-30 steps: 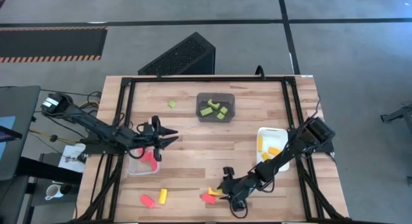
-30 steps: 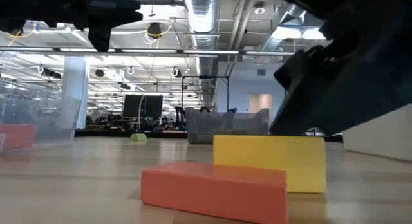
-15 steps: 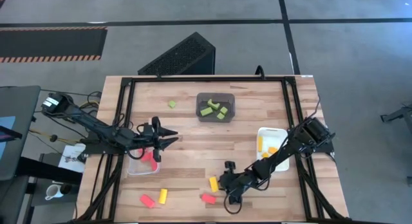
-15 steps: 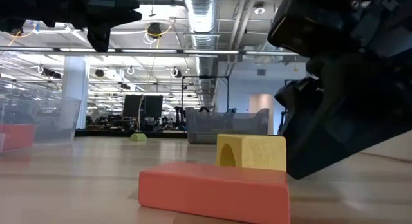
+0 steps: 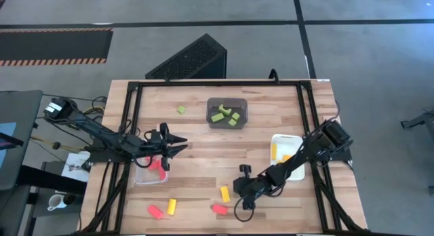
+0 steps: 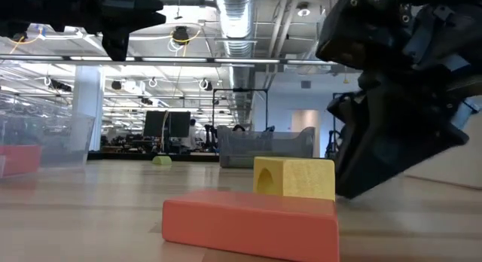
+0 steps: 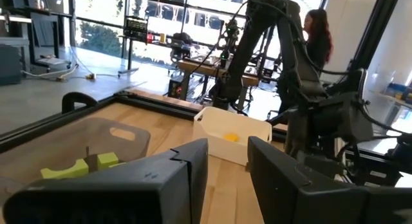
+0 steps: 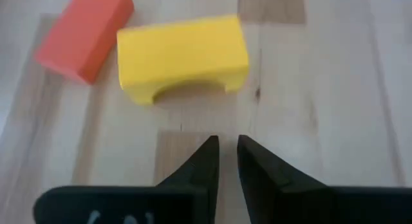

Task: Sort & place blocks by color
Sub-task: Put the yellow block into the white bin

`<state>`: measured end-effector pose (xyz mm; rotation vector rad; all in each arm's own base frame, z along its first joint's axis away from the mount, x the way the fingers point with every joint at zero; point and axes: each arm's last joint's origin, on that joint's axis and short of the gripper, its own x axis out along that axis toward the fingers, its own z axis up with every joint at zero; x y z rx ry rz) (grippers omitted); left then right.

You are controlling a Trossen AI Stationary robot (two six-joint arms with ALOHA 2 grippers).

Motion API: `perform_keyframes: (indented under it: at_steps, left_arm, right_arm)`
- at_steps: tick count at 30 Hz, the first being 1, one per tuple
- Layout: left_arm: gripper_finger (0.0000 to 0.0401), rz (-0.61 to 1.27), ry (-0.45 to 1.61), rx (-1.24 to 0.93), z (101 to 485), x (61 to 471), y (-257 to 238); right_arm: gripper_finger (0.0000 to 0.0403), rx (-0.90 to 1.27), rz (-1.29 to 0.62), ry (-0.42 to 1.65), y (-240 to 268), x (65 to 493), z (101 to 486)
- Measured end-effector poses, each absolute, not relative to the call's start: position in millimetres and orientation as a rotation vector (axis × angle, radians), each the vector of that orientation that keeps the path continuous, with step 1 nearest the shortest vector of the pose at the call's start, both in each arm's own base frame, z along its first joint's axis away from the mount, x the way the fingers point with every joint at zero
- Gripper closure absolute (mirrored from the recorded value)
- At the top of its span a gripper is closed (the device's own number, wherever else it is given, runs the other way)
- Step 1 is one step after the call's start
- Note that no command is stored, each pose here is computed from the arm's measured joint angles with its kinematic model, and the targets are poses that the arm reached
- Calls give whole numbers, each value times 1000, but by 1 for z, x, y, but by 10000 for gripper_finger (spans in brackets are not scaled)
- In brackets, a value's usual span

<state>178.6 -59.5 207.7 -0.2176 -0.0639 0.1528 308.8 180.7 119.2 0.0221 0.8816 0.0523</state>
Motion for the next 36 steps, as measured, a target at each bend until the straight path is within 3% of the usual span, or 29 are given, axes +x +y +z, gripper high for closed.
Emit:
perform_keyframes:
  at_steps: [12, 17, 29, 31, 36]
  left_arm:
    - [303, 156, -60, -212, 207, 179, -59]
    - [303, 157, -60, -213, 207, 179, -59]
    - [303, 181, -62, -212, 207, 179, -59]
    - [303, 181, -62, -212, 207, 179, -59]
    - [303, 181, -57, -210, 207, 179, -59]
  right_arm:
    - [290, 84, 56, 771, 177, 317, 139]
    - [227, 49, 68, 769, 174, 318, 140]
    - [23, 62, 103, 726, 180, 319, 143]
    - [9, 68, 135, 694, 182, 321, 146]
    - [20, 44, 203, 642, 190, 321, 150]
